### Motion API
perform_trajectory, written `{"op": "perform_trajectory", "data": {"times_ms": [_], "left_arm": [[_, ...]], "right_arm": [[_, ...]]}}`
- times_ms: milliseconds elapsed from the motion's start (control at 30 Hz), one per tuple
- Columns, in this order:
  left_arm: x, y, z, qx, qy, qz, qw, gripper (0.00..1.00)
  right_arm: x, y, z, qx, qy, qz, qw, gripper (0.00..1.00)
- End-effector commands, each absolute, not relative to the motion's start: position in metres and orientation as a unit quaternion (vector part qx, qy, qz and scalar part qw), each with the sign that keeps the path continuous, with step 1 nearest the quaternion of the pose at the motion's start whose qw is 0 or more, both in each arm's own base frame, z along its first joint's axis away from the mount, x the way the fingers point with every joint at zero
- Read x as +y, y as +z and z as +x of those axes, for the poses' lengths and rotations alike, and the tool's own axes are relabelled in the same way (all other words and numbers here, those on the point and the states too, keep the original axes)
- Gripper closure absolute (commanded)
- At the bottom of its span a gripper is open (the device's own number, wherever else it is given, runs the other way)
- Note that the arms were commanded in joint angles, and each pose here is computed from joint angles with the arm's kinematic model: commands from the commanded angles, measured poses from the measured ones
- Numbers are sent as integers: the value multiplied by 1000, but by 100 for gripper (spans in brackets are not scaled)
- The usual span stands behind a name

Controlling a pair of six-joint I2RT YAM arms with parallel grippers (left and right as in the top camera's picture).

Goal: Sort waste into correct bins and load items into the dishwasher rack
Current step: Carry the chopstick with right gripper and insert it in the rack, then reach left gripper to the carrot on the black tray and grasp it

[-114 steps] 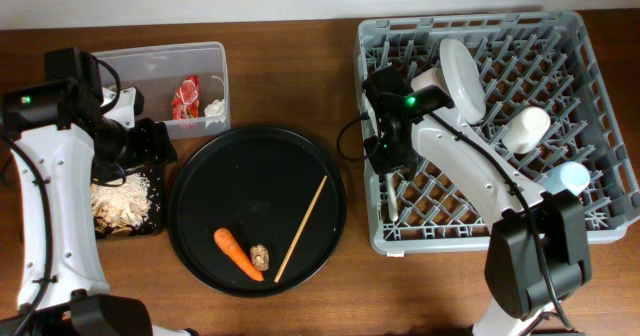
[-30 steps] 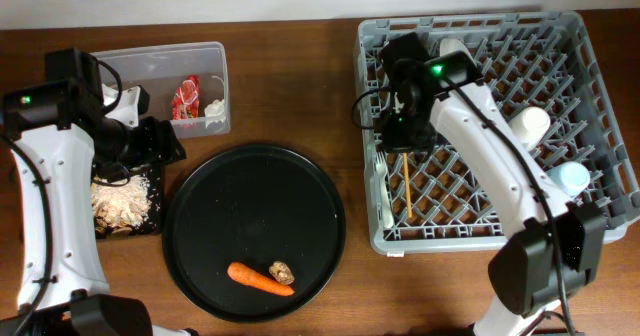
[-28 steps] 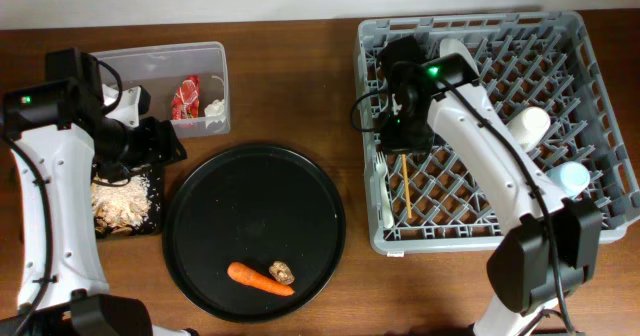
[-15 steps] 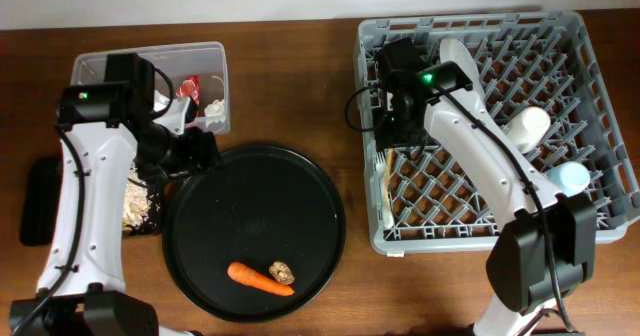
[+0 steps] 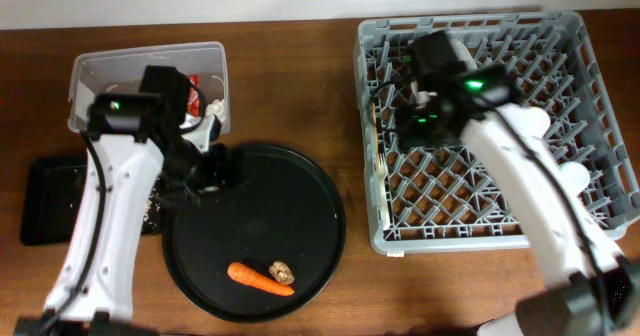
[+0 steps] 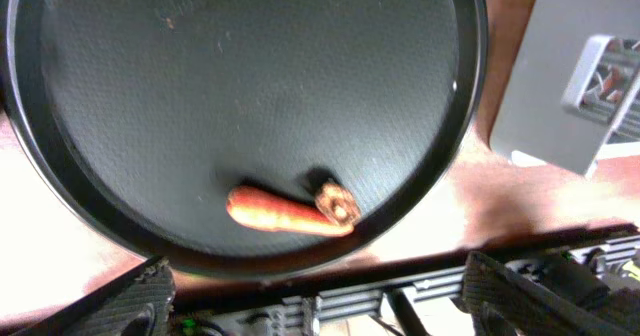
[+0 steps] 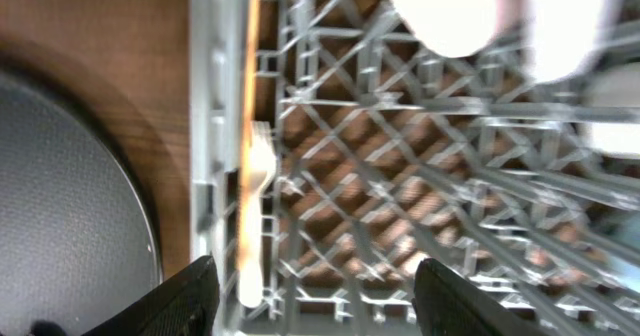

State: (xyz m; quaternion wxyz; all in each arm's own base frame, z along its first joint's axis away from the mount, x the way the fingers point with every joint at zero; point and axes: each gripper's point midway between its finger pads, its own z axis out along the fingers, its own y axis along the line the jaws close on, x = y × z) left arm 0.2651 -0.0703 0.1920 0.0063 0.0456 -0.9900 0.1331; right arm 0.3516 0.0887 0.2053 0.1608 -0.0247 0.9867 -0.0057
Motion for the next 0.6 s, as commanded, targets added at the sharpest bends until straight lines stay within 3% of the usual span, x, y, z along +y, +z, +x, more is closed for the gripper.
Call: {"op": "perform_trajectory", "data": {"times_ms": [0, 200, 567], "left_arm": [[-78, 182, 237, -983, 113, 144, 8, 1], [-101, 134, 210, -953, 122, 274, 43, 1], [-103, 46, 160, -915, 61, 386, 100, 1]], "right_arm": [[49, 218, 347, 987, -21, 8, 162, 34], [32, 217, 347, 987, 18, 47, 150, 34], [31, 209, 344, 989, 14, 47, 138, 35]]}}
